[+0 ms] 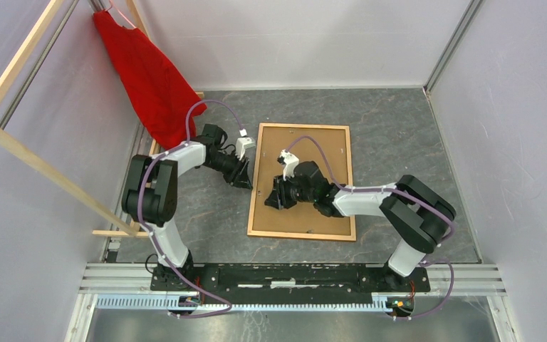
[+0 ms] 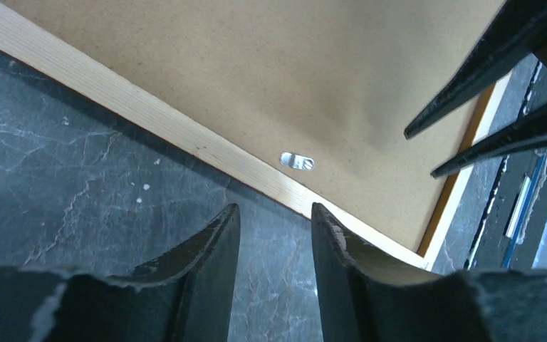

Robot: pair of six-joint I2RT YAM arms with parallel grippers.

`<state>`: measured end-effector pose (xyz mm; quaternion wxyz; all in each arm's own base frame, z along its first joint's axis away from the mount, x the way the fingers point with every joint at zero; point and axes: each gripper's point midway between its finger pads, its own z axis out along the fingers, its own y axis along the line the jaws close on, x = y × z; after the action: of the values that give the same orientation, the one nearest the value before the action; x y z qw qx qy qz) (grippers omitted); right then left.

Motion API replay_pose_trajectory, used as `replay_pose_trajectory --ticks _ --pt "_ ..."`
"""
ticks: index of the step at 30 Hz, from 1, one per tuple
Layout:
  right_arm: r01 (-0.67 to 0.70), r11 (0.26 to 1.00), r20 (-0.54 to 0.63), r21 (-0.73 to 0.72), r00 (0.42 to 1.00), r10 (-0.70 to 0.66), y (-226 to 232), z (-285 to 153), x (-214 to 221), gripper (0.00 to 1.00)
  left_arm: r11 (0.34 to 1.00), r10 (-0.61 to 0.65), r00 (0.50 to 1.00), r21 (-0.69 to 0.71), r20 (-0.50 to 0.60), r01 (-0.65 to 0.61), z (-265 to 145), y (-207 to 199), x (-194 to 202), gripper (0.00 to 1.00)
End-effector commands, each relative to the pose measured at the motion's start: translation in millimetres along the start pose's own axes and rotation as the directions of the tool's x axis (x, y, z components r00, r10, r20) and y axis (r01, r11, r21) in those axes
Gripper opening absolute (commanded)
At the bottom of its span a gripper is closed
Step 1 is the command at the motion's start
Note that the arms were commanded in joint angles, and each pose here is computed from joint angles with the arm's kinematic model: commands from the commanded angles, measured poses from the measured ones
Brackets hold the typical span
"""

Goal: Put the photo into the frame
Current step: Install the photo frame at the center of the board.

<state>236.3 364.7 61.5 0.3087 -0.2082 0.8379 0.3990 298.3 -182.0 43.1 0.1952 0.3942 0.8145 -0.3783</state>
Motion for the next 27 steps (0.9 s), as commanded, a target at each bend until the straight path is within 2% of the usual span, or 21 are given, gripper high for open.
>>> replay_pose_trajectory --ticks 1,13,21,27 --pt "0.02 0.997 0.067 -0.068 0.998 -0.016 10 15 -29 0.35 0.997 -0.058 0.998 0.05 0.034 0.057 7 2 -16 0.39" --pt "-0.005 0.998 0.044 -0.056 0.999 0.007 -10 30 -26 0.36 0.994 -0.074 0.997 0.08 0.026 0.072 14 4 -10 0.31" --pt "-0.012 0.999 0.039 -0.046 0.999 0.013 -16 40 -25 0.33 0.995 -0.075 0.997 0.063 0.013 0.074 14 7 -6 0.2" --pt "-0.021 1.0 0.045 -0.023 0.999 0.022 -23 45 -27 0.33 0.996 -0.07 0.998 0.06 0.008 0.069 15 7 -4 0.17"
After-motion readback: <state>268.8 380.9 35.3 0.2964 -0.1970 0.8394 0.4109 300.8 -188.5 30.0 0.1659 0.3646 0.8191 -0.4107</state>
